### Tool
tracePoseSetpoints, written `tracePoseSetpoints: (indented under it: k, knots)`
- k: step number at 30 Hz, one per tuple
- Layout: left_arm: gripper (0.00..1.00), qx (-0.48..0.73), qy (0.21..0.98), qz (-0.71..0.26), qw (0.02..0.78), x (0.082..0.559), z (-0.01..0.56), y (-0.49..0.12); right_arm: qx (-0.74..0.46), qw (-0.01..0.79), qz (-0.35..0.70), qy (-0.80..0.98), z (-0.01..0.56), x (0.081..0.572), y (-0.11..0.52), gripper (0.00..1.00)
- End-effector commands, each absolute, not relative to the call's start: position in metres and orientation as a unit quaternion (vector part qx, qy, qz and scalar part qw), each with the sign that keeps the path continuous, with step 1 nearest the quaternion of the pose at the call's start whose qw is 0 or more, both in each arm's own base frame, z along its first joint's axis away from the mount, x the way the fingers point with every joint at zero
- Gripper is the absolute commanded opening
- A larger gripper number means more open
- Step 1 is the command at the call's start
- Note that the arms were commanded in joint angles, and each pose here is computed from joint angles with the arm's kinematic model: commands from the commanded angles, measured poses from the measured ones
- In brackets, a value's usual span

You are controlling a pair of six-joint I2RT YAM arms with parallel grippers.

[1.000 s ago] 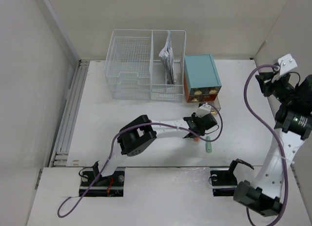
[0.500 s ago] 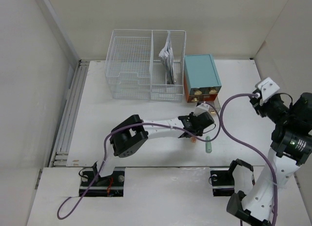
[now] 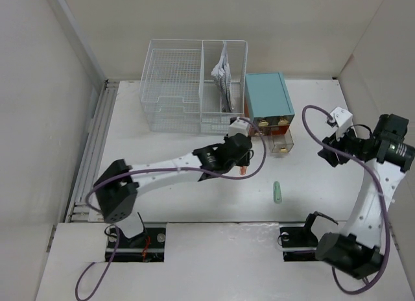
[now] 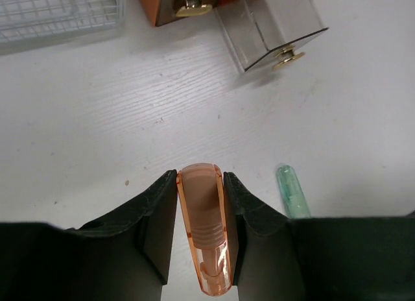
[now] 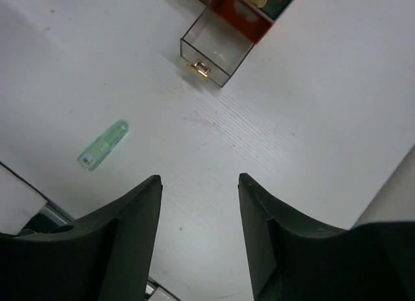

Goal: Organize the desk

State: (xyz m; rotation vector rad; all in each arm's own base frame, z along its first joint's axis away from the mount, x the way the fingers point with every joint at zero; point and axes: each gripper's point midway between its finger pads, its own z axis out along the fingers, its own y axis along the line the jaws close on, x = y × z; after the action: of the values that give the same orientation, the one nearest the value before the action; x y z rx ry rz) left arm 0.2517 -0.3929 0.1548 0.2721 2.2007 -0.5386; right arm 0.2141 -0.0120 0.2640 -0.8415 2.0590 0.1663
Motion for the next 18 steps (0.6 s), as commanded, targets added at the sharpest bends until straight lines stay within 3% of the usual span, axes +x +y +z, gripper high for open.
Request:
tracePoseSetpoints:
  k: [1,8,11,18]
  knots:
    - [0.0,0.052,0.832,-0.29,0.469,0.248,0.216,-0.374,-0.384,0.408,0.115,0.821,0.246,0.213,0.0,0.56]
    - [0.0,0.024,0.821,-0.315,0.475,0.221,0.22,-0.327,-0.5,0.367,0.131,0.773,0.225,0.206,0.045,0.56]
    - [0.0,0.016,0.82,-0.321,0.473,0.213,0.217,-0.317,-0.524,0.405,0.067,0.746,0.233,0.213,0.054,0.59]
    - [0.0,0.019,0.825,-0.318,0.466,0.206,0.205,-0.313,-0.637,0.38,-0.021,0.671,0.184,0.201,0.064,0.62]
